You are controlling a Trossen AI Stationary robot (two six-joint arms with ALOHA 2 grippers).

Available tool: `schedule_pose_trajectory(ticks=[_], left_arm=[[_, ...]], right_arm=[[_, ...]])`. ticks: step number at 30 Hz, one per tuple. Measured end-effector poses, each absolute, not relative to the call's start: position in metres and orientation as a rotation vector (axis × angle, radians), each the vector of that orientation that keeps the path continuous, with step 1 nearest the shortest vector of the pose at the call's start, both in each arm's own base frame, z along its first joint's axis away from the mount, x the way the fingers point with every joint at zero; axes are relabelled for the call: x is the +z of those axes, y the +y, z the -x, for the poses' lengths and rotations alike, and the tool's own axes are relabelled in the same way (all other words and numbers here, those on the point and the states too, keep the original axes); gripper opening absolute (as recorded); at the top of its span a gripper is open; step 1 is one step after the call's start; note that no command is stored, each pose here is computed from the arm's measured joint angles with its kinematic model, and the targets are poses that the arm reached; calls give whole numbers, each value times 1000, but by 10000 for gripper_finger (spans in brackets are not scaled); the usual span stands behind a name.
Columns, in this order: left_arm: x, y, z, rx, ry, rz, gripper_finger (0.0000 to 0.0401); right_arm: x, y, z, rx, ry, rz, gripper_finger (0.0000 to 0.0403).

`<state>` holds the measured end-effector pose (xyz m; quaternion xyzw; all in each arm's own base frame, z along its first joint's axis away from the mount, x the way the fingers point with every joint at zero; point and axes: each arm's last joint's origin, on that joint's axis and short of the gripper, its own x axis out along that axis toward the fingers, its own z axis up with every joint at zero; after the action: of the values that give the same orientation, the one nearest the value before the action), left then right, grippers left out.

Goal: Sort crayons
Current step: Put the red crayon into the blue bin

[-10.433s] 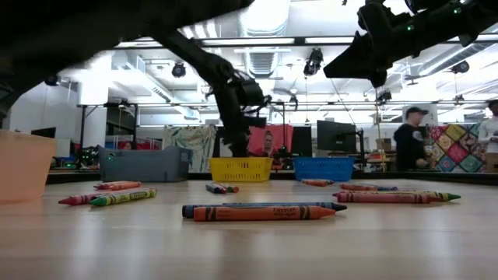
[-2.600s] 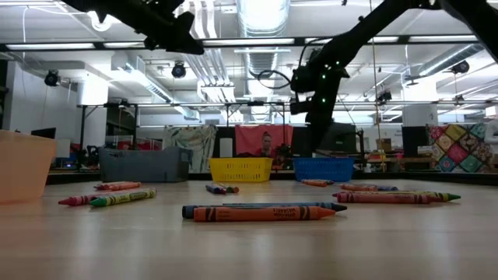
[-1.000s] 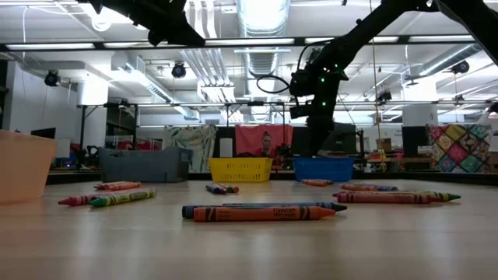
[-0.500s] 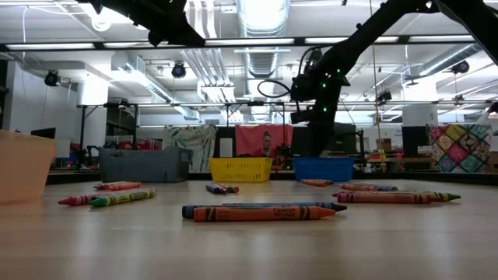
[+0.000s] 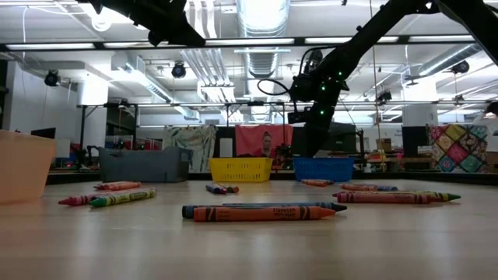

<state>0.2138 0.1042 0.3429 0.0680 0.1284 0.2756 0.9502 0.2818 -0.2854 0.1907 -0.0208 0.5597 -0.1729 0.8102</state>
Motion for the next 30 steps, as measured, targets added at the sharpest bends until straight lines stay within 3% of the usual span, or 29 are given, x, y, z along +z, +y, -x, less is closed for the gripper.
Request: schedule_pose_trajectory(ticks=[30], left_arm=[[343,104,-214,560,265,-138,39]], right_arm=[[177,-280,-276,-345,1226,4,13]])
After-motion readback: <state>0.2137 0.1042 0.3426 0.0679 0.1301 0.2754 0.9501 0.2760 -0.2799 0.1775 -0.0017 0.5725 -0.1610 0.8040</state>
